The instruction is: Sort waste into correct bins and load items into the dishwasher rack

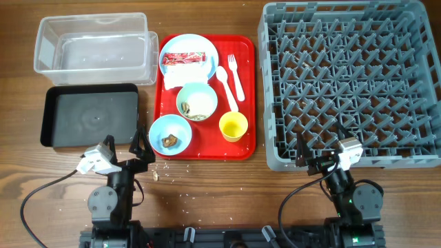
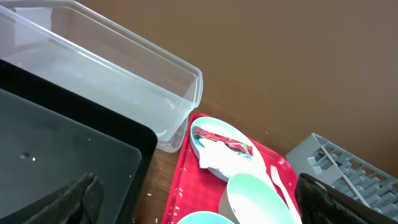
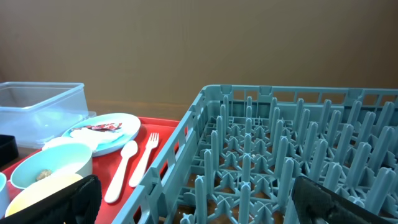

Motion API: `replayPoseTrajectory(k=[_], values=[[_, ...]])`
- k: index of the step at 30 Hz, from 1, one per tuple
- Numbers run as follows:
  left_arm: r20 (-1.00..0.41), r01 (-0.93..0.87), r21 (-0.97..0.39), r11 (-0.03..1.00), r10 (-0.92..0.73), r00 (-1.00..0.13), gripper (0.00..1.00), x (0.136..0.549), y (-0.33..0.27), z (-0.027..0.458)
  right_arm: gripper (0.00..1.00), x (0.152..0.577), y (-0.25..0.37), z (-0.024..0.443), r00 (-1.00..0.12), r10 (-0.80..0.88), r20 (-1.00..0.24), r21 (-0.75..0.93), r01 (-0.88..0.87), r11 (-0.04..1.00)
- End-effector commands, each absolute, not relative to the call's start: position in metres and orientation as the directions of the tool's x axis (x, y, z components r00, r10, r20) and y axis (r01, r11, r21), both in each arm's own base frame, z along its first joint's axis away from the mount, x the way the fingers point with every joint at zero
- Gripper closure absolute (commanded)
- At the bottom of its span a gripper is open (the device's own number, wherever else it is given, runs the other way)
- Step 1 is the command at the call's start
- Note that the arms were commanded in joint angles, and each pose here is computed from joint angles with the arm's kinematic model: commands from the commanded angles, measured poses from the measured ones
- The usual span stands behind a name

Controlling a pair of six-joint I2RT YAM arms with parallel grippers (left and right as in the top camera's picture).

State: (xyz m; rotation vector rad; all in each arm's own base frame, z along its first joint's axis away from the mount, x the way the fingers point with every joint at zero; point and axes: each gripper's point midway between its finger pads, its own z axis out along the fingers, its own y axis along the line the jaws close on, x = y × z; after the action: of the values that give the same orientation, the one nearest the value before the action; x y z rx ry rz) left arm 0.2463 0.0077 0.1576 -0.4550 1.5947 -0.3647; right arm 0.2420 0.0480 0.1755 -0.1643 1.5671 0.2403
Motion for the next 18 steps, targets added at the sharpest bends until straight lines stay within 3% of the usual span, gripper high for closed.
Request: replayPoseTrajectory(k=[1,18], values=[[-0.867,-0.064,-0.493,0.868,-0.496,-0.048,0.0,0.2462,0.007,0.1571,0.0,0.2413,0.0497,0.1763,-0.011,0.06,-0.998,0.061,-0.267,0.962],[-0.867,-0.063,-0.493,0.868,-0.496,-0.048,0.0,0.2462,0.0068,0.1572,0.0,0.2417,0.0485,0.1774,-0.005,0.054,-0.999,0.054,-0.26,0.964]])
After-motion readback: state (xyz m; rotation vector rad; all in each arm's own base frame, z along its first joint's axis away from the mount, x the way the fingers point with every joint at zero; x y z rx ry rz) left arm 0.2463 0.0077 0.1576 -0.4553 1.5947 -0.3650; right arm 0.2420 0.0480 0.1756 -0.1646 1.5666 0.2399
